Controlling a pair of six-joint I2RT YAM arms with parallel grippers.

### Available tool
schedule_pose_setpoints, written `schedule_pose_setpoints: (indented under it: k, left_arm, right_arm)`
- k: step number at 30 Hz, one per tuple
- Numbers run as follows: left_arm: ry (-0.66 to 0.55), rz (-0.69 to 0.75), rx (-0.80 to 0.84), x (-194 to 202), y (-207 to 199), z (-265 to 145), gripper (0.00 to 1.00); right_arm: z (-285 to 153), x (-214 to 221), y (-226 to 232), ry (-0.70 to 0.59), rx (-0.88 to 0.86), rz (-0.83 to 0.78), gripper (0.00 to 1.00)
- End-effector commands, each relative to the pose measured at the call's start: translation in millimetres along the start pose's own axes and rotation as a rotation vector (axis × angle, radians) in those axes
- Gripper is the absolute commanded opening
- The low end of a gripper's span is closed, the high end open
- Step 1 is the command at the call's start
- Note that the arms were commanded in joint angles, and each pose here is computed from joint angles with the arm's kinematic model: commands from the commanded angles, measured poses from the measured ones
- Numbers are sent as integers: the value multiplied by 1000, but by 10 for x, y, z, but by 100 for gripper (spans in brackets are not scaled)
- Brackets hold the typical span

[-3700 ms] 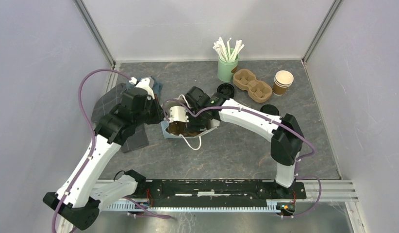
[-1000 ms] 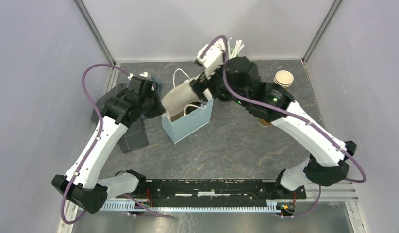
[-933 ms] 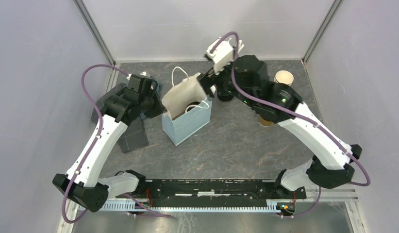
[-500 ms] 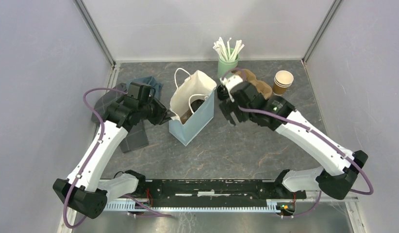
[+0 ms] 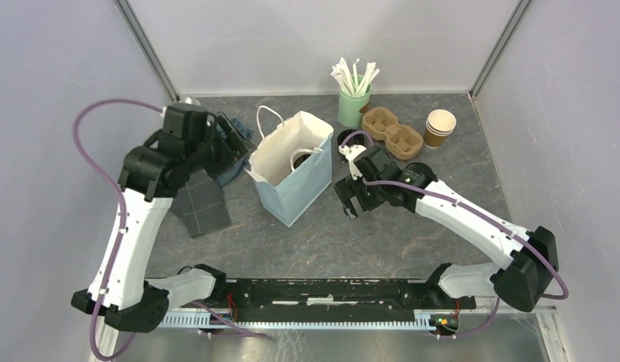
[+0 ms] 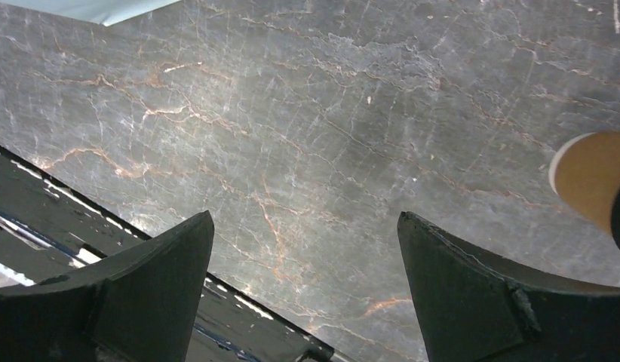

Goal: Pack the takeout coffee

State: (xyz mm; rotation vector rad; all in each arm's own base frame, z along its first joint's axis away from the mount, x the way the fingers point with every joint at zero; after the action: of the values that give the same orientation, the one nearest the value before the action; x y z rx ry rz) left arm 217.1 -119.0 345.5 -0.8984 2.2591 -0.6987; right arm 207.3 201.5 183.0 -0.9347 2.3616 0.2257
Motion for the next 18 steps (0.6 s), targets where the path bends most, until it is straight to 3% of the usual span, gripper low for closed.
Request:
schedule_pose_setpoints:
  k: [1,4,8,13,18]
  left_arm:
    - [-213,267,-212,-496,169,-145,81]
    - [-266,299,-367,-791,344,146,84]
    - [-182,208,-381,-987,511,798,83]
    - [-42,95,-295,-984,737,1450,68]
    - [99,99,-249,-752,931,1827,55]
  right_arm:
    - [100,-228,73,-71,-57,62,98]
    - [89,-316,57,-61,-44,92,98]
    - [157,-347,29,-59,-30,160,98]
    - [365,-313,-5,-45,-60,298,98]
    - [602,-296,-82,-14,-57,362,98]
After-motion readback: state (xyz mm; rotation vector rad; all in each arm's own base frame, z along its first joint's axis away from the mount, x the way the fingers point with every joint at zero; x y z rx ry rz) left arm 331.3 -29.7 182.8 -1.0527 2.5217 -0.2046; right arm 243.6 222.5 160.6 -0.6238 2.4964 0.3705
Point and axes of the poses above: each gripper's point midway between its finger pads, its own z axis out along the fingers, its own y axis along the line the jaws close on, x = y × z, the point moved 3 cm from there along -z, back along the fingers, and after that the axes turned 10 degrees about -z, right-handed, at the moved point
